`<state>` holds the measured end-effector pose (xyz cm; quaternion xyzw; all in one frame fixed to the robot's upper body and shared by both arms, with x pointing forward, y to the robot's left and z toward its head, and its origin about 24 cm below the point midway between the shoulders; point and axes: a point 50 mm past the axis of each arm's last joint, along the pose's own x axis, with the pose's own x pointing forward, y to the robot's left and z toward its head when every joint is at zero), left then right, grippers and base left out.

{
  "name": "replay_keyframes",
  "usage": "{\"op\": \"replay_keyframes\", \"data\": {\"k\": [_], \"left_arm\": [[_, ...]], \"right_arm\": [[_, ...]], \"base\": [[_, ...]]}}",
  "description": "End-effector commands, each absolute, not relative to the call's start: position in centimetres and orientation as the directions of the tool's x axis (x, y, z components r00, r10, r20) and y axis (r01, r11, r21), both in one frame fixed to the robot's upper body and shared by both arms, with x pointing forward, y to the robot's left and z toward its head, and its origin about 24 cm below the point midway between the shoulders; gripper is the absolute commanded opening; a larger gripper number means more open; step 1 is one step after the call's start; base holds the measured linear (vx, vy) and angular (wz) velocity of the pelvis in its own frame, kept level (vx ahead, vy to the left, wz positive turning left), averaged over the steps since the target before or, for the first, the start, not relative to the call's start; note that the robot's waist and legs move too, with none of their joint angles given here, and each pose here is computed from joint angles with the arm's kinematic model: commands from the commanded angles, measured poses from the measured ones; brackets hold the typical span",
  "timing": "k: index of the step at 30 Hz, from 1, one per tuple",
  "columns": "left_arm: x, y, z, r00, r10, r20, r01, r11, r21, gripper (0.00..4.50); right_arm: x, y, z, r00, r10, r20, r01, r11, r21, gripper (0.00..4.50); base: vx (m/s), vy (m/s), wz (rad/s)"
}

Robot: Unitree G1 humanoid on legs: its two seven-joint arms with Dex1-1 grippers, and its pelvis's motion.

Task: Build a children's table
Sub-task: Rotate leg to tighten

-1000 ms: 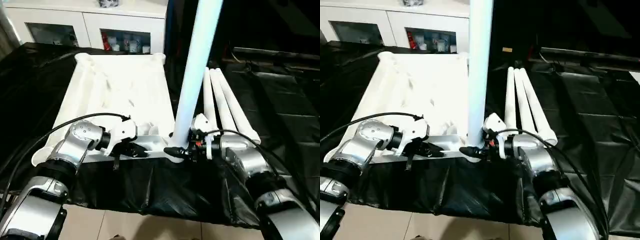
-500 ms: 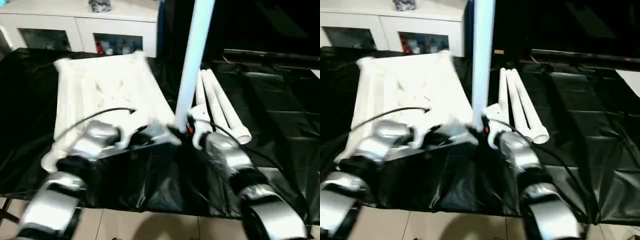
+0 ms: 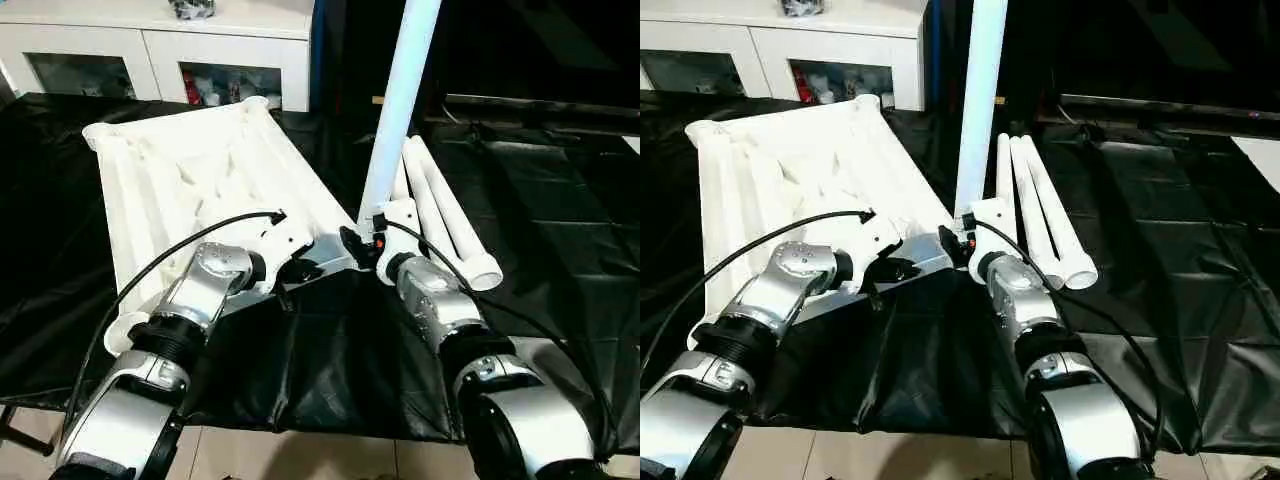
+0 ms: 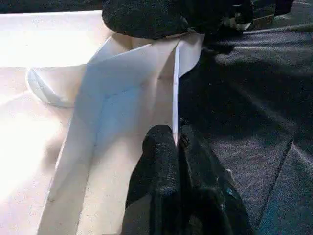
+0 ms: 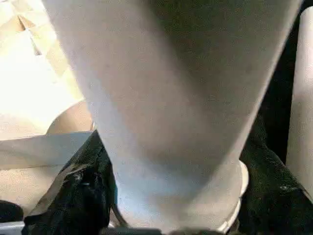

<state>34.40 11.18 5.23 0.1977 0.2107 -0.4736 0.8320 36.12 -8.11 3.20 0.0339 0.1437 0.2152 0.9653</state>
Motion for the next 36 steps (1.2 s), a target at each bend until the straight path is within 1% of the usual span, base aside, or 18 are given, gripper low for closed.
{"op": "replay_keyframes", "data": {"k": [1,5,6,7,10,12,14,17,22,23,24,25,26,27,31,33,34,36], "left_arm": [[34.1,8.7,5.9,0.429,-0.759,-0.490,0.897,0.422,0.132,0.00],[34.0,8.9,5.9,0.432,-0.758,-0.489,0.896,0.424,0.133,0.00],[34.0,9.0,5.9,0.431,-0.759,-0.488,0.896,0.424,0.132,0.00],[34.0,9.1,5.9,0.431,-0.760,-0.487,0.896,0.424,0.132,0.00],[33.9,9.6,5.8,0.420,-0.767,-0.484,0.902,0.410,0.133,0.00],[33.8,10.0,5.8,0.396,-0.781,-0.483,0.915,0.380,0.136,0.00],[33.8,10.2,5.8,0.389,-0.784,-0.484,0.918,0.374,0.131,0.00],[33.1,11.7,5.7,0.306,-0.813,-0.496,0.952,0.273,0.140,0.00],[32.6,12.9,5.5,0.239,-0.818,-0.523,0.971,0.206,0.123,0.00],[32.4,13.1,5.6,0.209,-0.828,-0.521,0.978,0.179,0.109,0.00],[32.4,13.1,5.6,0.209,-0.828,-0.521,0.978,0.179,0.109,0.00],[32.1,13.7,5.6,0.167,-0.835,-0.524,0.986,0.146,0.082,0.00],[32.1,13.7,5.6,0.167,-0.835,-0.524,0.986,0.146,0.082,0.00],[31.9,14.3,5.5,0.128,-0.834,-0.536,0.992,0.112,0.063,0.00],[31.6,15.2,5.4,0.075,-0.829,-0.555,0.997,0.061,0.043,0.00],[31.5,15.5,5.4,0.059,-0.825,-0.562,0.998,0.047,0.036,0.00],[31.4,15.8,5.4,0.036,-0.820,-0.571,0.999,0.026,0.025,0.00],[31.3,16.1,5.3,0.019,-0.815,-0.579,1.000,0.012,0.016,0.00]], "right_arm": [[34.3,-4.4,1.4,0.768,0.548,-0.332,-0.510,0.836,0.202,3.49],[34.4,-4.2,1.7,0.758,0.575,-0.308,-0.532,0.818,0.219,3.56],[34.4,-4.2,1.8,0.754,0.583,-0.303,-0.541,0.813,0.217,3.85],[34.4,-4.1,1.9,0.751,0.588,-0.299,-0.547,0.809,0.216,3.85],[34.6,-4.2,2.2,0.737,0.616,-0.279,-0.587,0.788,0.186,4.02],[34.7,-4.7,2.5,0.726,0.631,-0.274,-0.622,0.772,0.130,4.36],[34.7,-4.8,2.5,0.720,0.638,-0.273,-0.632,0.765,0.122,4.36],[34.7,-6.5,3.2,0.646,0.721,-0.253,-0.728,0.681,0.081,4.36],[34.3,-7.8,3.4,0.555,0.794,-0.249,-0.808,0.585,0.064,4.36],[34.1,-8.2,3.6,0.517,0.820,-0.246,-0.835,0.546,0.066,4.36],[34.1,-8.2,3.6,0.517,0.820,-0.246,-0.835,0.546,0.066,4.36],[33.5,-8.9,3.7,0.438,0.864,-0.249,-0.882,0.466,0.067,4.36],[33.5,-8.9,3.7,0.438,0.864,-0.249,-0.882,0.466,0.067,4.36],[32.9,-9.5,3.7,0.345,0.900,-0.267,-0.923,0.377,0.077,4.36],[31.9,-10.3,3.8,0.219,0.930,-0.294,-0.962,0.257,0.095,4.36],[31.7,-10.4,3.8,0.185,0.936,-0.301,-0.970,0.223,0.099,4.36],[31.3,-10.5,3.9,0.139,0.941,-0.310,-0.978,0.180,0.107,4.09],[31.1,-10.6,3.8,0.112,0.942,-0.318,-0.981,0.155,0.113,4.01]], "base": [[0.000,0.000,0.00],[0.000,0.000,0.00],[0.000,0.000,0.00],[0.000,0.000,0.00],[0.000,0.000,0.00],[0.000,0.000,0.00],[0.000,0.000,0.00],[0.000,0.000,0.00],[0.000,0.000,0.00],[0.000,0.000,0.00],[0.000,0.000,0.00],[0.000,0.000,0.00],[0.000,0.000,0.00],[0.000,0.000,0.00],[0.000,0.000,0.00],[0.000,0.000,0.00],[0.000,0.000,0.00],[0.000,0.000,0.00]]}}
